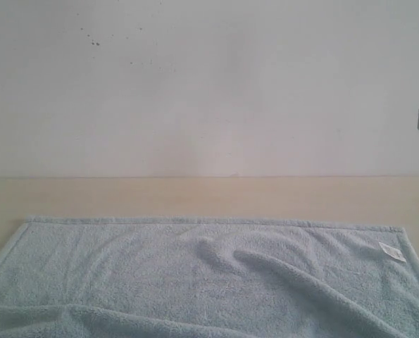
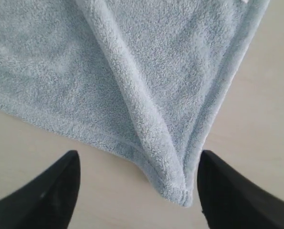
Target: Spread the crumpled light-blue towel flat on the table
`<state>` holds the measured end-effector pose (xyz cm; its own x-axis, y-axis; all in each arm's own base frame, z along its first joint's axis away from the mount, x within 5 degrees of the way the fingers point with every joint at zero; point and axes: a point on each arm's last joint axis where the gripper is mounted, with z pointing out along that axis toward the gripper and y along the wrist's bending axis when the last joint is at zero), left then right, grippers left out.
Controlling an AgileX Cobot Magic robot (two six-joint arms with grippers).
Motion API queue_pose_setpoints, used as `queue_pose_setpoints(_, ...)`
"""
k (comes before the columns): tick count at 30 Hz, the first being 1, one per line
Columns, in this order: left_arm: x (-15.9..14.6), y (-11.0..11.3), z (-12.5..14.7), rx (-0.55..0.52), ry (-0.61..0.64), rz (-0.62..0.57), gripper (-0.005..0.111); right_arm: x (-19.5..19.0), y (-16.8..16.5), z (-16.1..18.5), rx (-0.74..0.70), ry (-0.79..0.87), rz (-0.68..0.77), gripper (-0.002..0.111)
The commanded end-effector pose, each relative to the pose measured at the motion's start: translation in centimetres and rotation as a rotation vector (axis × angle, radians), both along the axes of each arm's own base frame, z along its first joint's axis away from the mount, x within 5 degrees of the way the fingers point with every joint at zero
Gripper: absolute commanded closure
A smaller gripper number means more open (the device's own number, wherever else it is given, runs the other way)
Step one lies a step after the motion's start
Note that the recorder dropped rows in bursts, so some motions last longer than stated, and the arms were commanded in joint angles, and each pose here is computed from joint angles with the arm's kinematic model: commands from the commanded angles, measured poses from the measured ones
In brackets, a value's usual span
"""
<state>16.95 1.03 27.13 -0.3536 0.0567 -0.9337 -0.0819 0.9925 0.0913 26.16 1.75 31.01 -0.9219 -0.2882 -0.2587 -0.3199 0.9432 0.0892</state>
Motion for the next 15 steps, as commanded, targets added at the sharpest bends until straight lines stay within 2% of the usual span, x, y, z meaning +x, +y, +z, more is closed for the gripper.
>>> queue_pose_setpoints(1, -0.4, -1.2, 1.0, -0.055, -0.094, -0.123, 0.032, -1.5, 0.1, 2.1, 0.012, -0.083, -0.01, 0.047)
queue_pose_setpoints(3, -0.2, -2.3, 1.3, -0.072, -0.132, -0.239, 0.036, -2.0, 0.1, 2.7, 0.029, -0.108, -0.038, 0.052)
queue_pose_setpoints(5, 0.2, -3.4, 1.3, -0.056, -0.164, -0.379, 0.049, -1.0, 0.1, 3.4, 0.052, -0.249, -0.089, 0.065)
queue_pose_setpoints(7, 1.1, -4.2, 0.8, -0.014, -0.178, -0.483, 0.07, 0.7, -0.1, 3.6, 0.062, -0.404, -0.137, 0.089)
queue_pose_setpoints(8, 1.8, -4.3, 0.3, -0.015, -0.171, -0.498, 0.083, 1.7, -0.2, 3.4, 0.07, -0.469, -0.17, 0.104)
queue_pose_setpoints(9, 2.6, -4.3, -0.3, -0.014, -0.161, -0.497, 0.096, 2.7, -0.2, 2.7, 0.077, -0.497, -0.2, 0.108)
queue_pose_setpoints(10, 3.6, -4.2, -1.0, -0.016, -0.148, -0.484, 0.102, 3.9, -0.3, 1.9, 0.078, -0.524, -0.215, 0.106)
queue_pose_setpoints(11, 4.3, -4.1, -1.6, -0.021, -0.137, -0.466, 0.102, 4.9, -0.3, 0.9, 0.081, -0.522, -0.229, 0.105)
queue_pose_setpoints(15, 7.9, -3.3, -4.5, -0.192, -0.067, -0.318, 0.103, 7.5, -0.2, -3.3, 0.101, -0.405, -0.261, 0.106)
